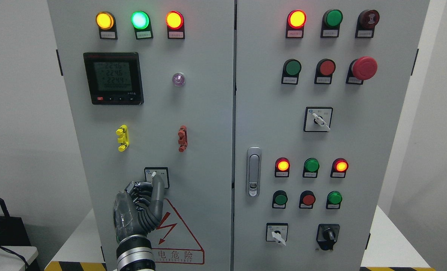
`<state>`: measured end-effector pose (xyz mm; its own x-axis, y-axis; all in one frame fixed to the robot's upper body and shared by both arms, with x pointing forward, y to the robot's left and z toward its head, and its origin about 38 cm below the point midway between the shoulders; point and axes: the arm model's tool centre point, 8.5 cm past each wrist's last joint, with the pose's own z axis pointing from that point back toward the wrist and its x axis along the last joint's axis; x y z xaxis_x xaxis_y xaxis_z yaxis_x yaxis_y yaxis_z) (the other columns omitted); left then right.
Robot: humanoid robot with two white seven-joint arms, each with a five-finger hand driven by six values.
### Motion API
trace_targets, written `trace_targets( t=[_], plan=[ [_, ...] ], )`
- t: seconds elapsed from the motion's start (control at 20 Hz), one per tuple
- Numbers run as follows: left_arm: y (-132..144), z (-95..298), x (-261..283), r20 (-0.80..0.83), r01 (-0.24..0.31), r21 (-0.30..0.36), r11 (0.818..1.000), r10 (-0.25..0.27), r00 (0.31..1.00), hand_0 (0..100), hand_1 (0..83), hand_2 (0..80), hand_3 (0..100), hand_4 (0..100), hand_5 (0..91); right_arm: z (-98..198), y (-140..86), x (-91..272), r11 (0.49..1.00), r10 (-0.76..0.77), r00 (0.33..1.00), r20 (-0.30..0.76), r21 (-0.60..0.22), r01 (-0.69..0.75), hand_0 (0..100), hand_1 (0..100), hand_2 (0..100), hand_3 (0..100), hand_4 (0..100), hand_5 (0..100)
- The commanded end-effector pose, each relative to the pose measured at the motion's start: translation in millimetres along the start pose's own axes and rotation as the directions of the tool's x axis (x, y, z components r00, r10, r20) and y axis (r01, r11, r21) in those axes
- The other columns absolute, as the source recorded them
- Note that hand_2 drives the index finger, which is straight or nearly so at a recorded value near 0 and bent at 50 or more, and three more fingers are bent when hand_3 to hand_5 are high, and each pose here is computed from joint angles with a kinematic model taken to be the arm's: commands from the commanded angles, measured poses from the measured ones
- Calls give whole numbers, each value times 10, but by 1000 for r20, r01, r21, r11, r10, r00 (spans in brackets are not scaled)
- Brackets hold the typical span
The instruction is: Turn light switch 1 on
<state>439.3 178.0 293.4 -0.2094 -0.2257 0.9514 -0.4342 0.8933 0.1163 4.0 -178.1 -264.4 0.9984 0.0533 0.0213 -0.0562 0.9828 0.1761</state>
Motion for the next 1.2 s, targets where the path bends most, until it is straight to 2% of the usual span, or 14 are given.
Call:
trace_targets(
  t=[0.0,0.7,1.15],
  plan=[
    [-5,-7,21,6,-1,-2,1000,1,1000,409,343,558,748,833,811,0,1,3,1000,-17,1000,3,1,17,120,389,0,0,0,0],
    [-9,-14,10,-1,5,-7,1000,-5,1000,469,359,565,754,837,813,0,1,1,1000,-17,1000,2,1,17,120,389,0,0,0,0],
    [-19,-11,16,0,3,-16,1000,-3,1000,561,360,565,758,838,814,0,1,3,1000,-17,1000,3,1,17,120,389,0,0,0,0]
  ],
)
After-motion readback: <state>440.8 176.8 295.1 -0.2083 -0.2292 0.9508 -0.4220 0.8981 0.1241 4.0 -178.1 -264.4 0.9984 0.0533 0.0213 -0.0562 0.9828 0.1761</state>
